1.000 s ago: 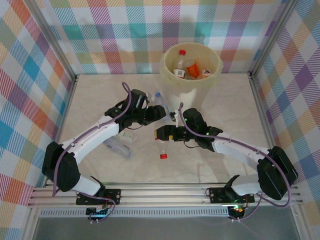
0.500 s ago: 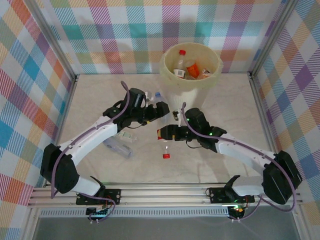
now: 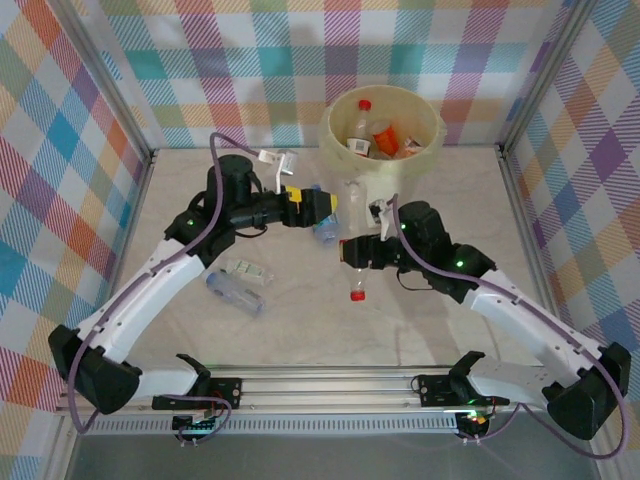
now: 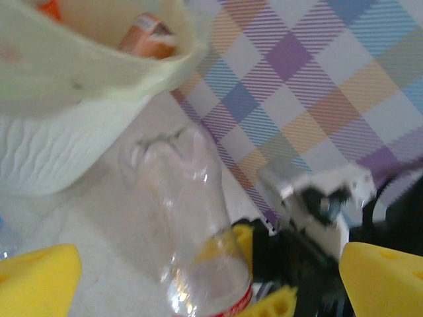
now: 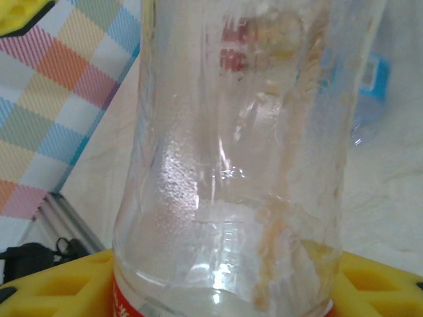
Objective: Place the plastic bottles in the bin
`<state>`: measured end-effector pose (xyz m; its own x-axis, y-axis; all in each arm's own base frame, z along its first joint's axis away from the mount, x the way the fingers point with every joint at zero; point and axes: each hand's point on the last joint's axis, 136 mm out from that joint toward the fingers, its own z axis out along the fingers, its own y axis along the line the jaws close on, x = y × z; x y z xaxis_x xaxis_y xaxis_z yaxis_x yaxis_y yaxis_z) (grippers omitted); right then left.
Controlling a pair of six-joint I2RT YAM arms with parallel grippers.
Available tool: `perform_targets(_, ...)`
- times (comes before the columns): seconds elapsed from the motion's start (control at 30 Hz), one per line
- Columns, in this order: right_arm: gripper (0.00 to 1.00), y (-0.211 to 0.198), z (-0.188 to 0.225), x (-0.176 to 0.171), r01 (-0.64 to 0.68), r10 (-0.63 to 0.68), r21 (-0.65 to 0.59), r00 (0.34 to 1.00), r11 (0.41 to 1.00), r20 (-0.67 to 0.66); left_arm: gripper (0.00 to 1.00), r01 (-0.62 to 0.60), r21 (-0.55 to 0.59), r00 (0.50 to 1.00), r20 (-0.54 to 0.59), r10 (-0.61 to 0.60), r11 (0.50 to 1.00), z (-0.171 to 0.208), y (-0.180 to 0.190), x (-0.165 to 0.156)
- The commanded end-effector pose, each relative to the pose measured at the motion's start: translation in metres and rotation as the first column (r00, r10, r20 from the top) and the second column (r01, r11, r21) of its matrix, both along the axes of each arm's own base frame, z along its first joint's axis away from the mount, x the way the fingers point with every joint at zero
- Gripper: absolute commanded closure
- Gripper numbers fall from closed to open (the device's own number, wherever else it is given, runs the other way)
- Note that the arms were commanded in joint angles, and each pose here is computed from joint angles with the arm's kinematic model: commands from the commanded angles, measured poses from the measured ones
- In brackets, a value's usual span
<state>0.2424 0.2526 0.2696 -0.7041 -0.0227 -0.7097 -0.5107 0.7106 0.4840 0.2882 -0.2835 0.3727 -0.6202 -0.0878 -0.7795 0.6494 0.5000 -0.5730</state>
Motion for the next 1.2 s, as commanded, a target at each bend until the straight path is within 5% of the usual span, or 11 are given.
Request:
perform_targets(0.0, 0.39, -0.027, 0.032, 0.012, 0.066, -0.046, -0.118, 0.986, 0.991, 0.159, 0.00, 0.071, 0.032, 0.973, 0.216, -0.076, 0.997, 0.013, 0.001, -0.011)
perform_targets(0.3, 0.39, -0.049, 0.101, 0.058, 0.235, -0.136, -0.184, 0.892, 0.954, 0.431, 0.00, -0.008, -0.043, 0.915, 0.403, 0.024, 0.999, 0.017, 0.016, -0.018)
perform_targets(0.6, 0.39, -0.051, 0.149, 0.129, 0.401, -0.226, -0.192, 0.782, 0.896, 0.581, 0.00, -0.072, -0.048, 0.894, 0.440, 0.086, 0.996, 0.016, 0.027, -0.018)
perform_targets(1.17, 0.39, -0.078, 0.185, 0.225, 0.521, -0.431, -0.017, 0.724, 0.853, 0.539, 0.00, -0.076, -0.021, 0.901, 0.426, 0.078, 0.997, 0.010, 0.028, -0.017)
